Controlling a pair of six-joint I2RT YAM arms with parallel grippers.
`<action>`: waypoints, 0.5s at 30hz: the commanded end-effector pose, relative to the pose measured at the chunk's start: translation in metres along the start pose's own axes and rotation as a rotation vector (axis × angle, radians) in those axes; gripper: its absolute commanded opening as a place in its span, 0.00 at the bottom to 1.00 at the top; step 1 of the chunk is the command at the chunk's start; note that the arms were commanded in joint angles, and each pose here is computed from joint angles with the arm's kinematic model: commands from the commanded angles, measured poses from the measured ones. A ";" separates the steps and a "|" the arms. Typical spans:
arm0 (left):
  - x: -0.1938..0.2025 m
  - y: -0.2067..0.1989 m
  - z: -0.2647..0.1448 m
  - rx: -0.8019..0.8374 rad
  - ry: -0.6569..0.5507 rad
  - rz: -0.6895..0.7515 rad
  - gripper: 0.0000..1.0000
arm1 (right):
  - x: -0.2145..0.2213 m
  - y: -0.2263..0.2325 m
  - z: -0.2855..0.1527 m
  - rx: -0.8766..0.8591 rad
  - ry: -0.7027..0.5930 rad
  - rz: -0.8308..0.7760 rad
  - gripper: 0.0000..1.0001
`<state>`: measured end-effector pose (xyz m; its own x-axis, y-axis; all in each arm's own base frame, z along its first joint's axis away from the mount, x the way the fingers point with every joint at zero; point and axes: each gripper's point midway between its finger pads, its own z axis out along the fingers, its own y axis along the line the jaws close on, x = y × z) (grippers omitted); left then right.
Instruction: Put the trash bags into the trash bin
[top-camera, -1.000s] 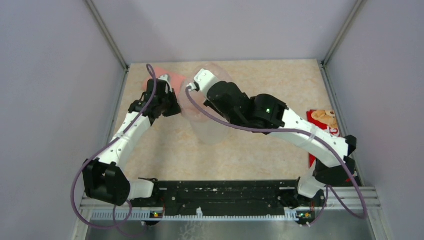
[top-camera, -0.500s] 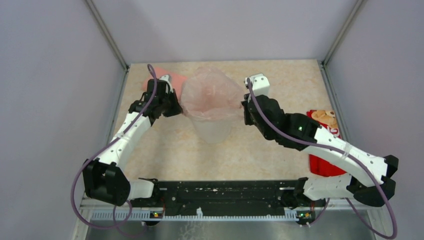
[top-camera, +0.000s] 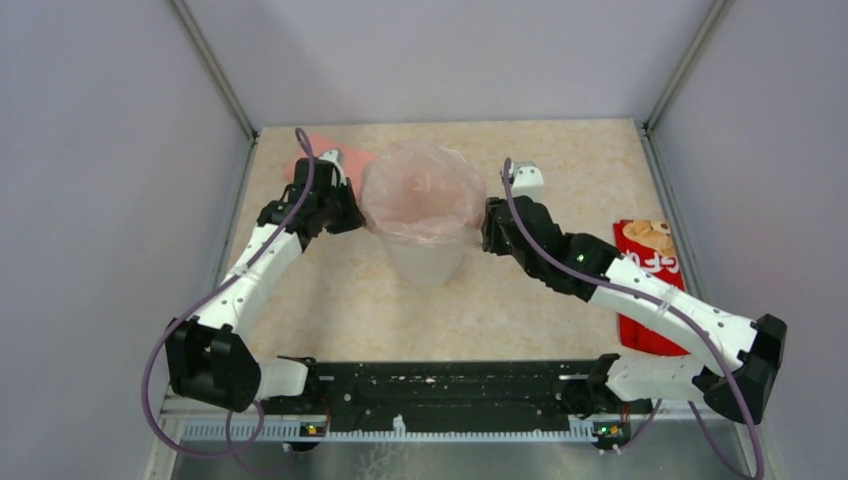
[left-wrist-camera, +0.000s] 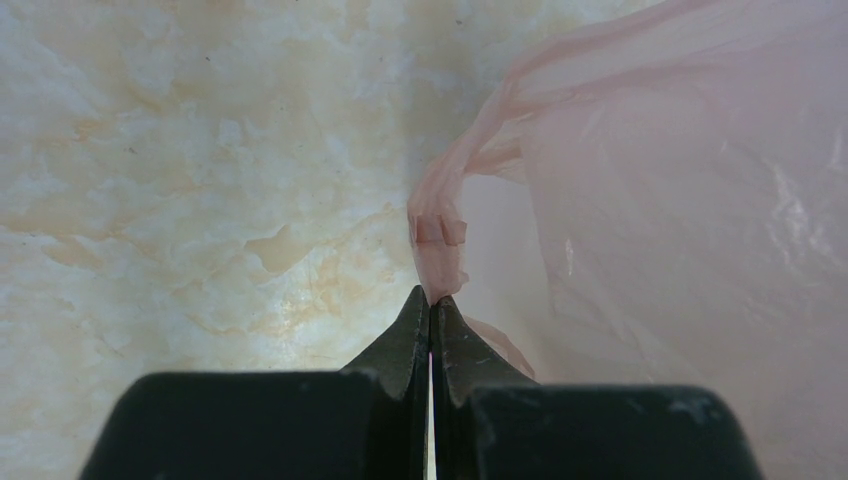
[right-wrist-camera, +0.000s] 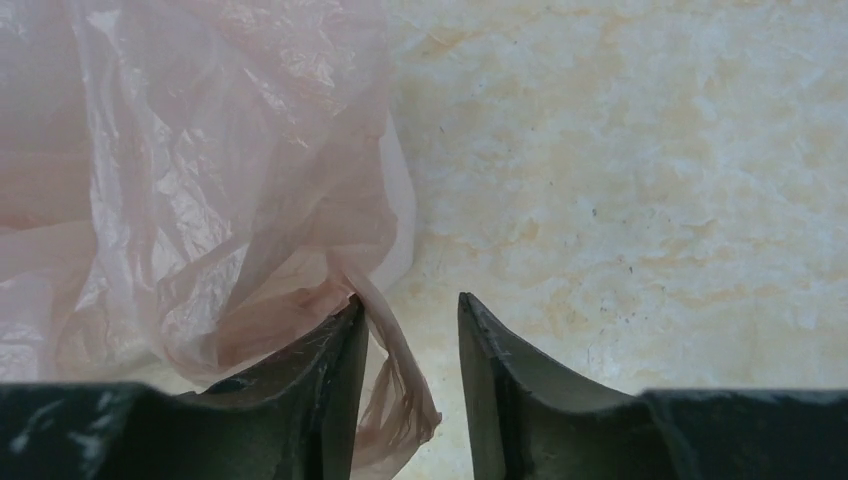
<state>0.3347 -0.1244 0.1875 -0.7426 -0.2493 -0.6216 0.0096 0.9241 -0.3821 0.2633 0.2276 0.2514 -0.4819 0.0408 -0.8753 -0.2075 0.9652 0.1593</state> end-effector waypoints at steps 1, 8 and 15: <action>-0.021 -0.008 -0.005 0.017 -0.060 0.027 0.00 | -0.026 0.004 -0.015 -0.043 -0.070 0.046 0.45; -0.019 -0.004 -0.001 -0.001 -0.047 0.034 0.00 | -0.028 -0.003 -0.024 -0.053 -0.076 -0.011 0.52; -0.026 -0.007 -0.005 0.002 -0.063 0.050 0.00 | -0.044 0.009 -0.052 -0.196 -0.107 -0.045 0.65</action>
<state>0.3380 -0.1222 0.1876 -0.7430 -0.2285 -0.6290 0.0167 0.9333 -0.3587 0.2485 0.2211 0.2796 -0.4340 0.0226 -0.9006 -0.3058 0.9366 0.1708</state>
